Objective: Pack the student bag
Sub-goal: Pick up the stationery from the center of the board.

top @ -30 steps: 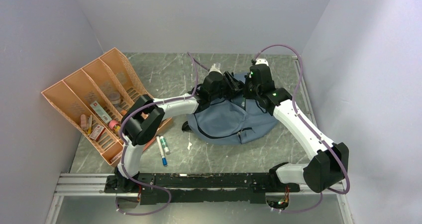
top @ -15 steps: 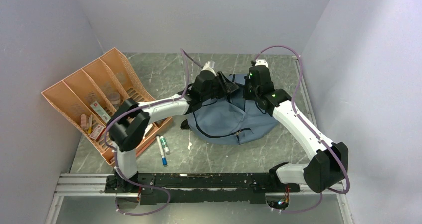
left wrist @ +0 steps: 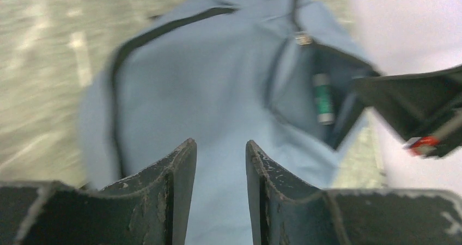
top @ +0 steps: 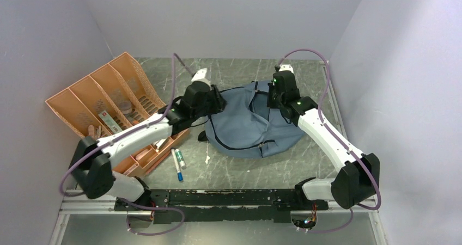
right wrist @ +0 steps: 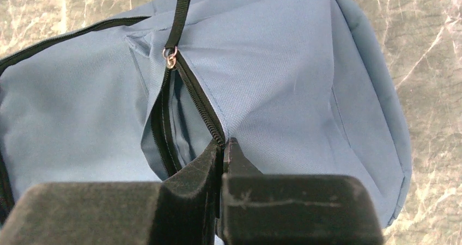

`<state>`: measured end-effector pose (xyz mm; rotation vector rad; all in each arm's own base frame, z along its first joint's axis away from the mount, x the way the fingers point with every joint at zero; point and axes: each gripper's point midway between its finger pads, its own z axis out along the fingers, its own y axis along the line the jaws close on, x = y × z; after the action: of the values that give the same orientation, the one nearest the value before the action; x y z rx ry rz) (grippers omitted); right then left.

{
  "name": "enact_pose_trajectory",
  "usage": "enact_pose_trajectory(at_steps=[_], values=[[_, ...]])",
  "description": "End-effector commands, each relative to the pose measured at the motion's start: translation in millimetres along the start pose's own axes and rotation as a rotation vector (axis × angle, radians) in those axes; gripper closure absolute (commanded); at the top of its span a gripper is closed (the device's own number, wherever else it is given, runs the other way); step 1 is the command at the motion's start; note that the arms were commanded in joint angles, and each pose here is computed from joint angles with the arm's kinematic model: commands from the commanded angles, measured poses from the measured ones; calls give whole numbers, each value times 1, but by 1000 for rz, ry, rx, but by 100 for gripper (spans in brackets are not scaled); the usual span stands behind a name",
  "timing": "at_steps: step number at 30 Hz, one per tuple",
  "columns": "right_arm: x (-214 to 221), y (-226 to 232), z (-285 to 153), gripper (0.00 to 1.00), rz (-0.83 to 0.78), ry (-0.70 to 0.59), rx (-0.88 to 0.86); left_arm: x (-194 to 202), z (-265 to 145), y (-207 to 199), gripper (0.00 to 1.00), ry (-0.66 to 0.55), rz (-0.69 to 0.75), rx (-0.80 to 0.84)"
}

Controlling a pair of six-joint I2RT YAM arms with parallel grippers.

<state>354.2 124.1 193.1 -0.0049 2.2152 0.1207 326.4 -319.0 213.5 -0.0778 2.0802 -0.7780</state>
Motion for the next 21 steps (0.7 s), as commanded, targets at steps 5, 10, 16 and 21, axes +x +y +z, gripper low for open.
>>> enact_pose_trajectory(at_steps=[5, 10, 16, 21], values=[[-16, -17, 1, 100, 20, -74, 50, 18, -94, 141, 41, 2, 44, -577], [-12, -26, -1, 100, 27, -85, 90, 62, -122, 177, 44, 101, -53, -710], [-3, -27, 2, 100, 28, -68, 89, 95, -134, 205, 43, 190, -45, -815], [0, -27, 4, 100, 27, -59, 90, 105, -132, 212, 44, 210, -34, -824]])
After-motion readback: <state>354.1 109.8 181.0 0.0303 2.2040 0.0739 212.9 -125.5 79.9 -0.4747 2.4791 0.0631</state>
